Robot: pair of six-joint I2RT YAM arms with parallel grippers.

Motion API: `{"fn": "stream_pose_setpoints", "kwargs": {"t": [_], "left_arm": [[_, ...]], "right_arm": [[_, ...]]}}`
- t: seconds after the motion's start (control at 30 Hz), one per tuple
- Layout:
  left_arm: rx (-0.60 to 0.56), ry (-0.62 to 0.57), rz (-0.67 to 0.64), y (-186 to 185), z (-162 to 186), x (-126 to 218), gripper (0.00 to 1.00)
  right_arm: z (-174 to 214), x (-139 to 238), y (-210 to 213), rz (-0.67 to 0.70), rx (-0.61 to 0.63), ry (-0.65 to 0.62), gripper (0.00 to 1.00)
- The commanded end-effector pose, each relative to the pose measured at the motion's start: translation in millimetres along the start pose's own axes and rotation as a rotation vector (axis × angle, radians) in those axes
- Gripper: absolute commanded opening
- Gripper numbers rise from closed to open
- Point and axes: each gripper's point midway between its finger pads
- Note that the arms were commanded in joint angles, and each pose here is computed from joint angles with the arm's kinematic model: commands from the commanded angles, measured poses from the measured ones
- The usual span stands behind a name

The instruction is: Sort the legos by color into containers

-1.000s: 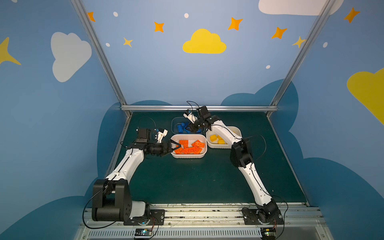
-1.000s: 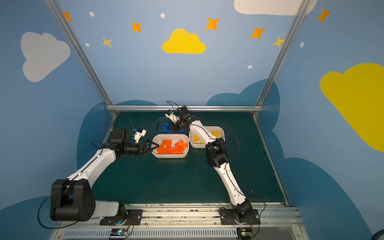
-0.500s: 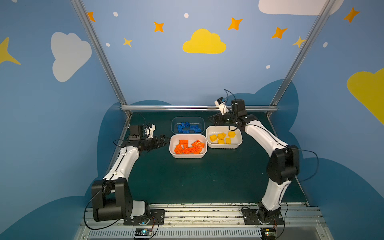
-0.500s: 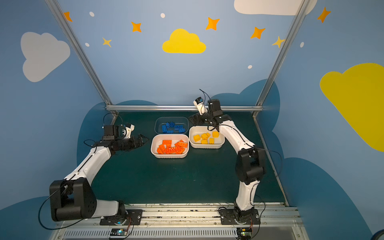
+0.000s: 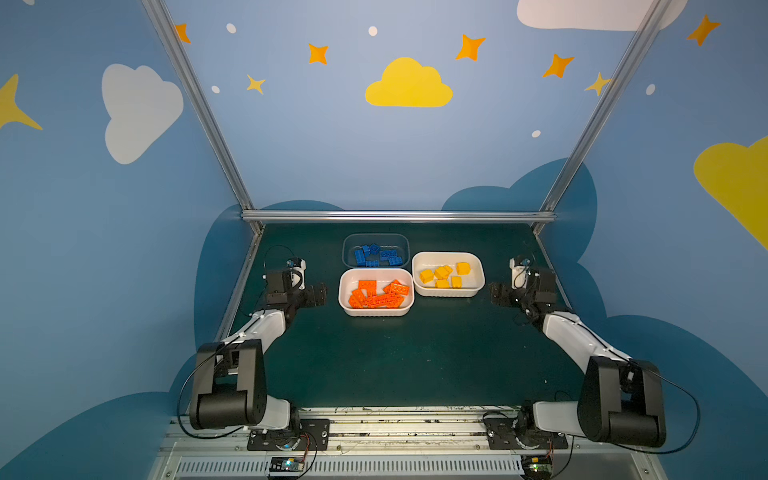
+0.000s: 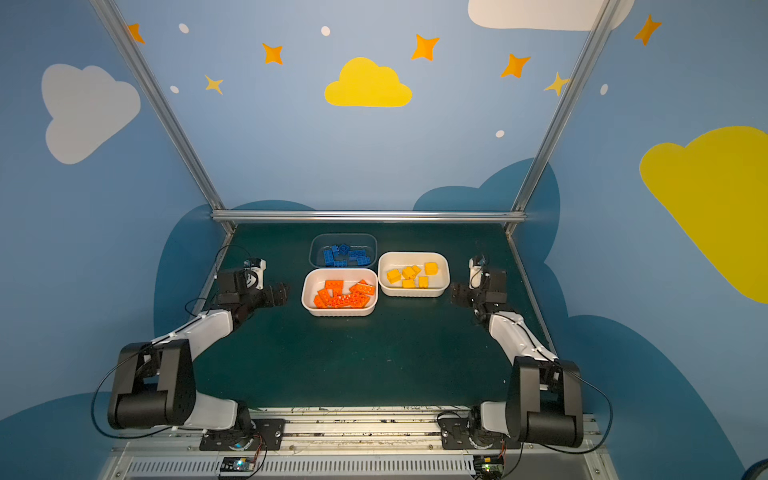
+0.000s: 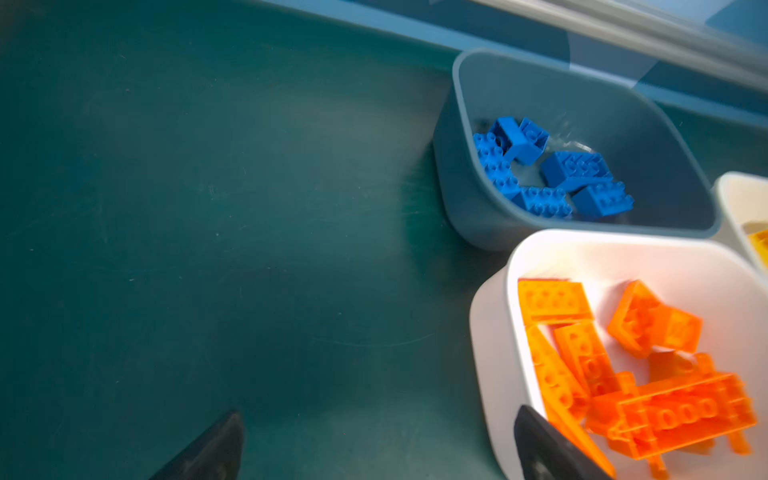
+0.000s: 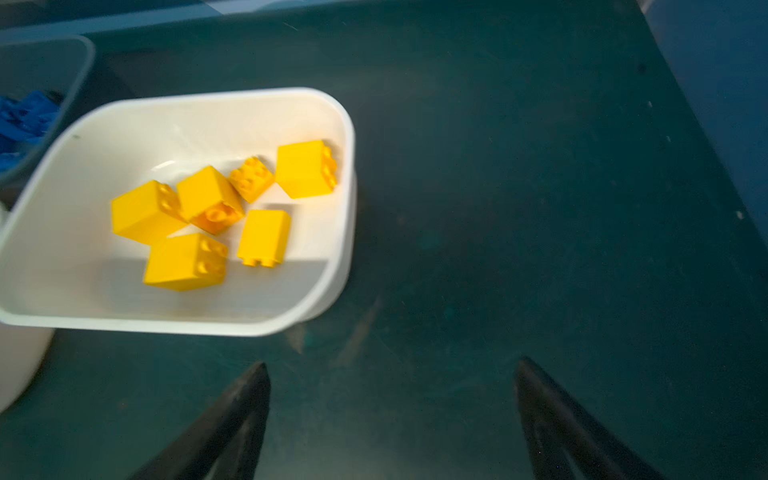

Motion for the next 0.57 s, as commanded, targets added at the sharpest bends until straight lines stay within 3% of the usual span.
{"fn": "stream_pose_setpoints", "kwargs": {"t": [0.0, 0.17, 0.53], "left_arm": [[-0.097, -0.124, -0.001, 0, -21, -5, 1.0], [-0.131, -0.146, 0.027, -7, -13, -8, 1.0], [-0.133, -0.166, 0.003, -5, -8, -9, 1.0]], "right_arm": [[-11, -2, -5, 0.015, -0.009, -0.118, 0.9], [-13, -10, -12, 0.019, -0.075, -0.132, 0.9], [-2, -26, -7, 0.032, -0.041, -0.138, 0.9]]}}
Point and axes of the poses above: each gripper's point midway between its finger pads, its own x axis back along the fingers, its own y axis along the line the jaws close on, z = x × y, and after that the axes turned 4 degrees about -x, right-handed
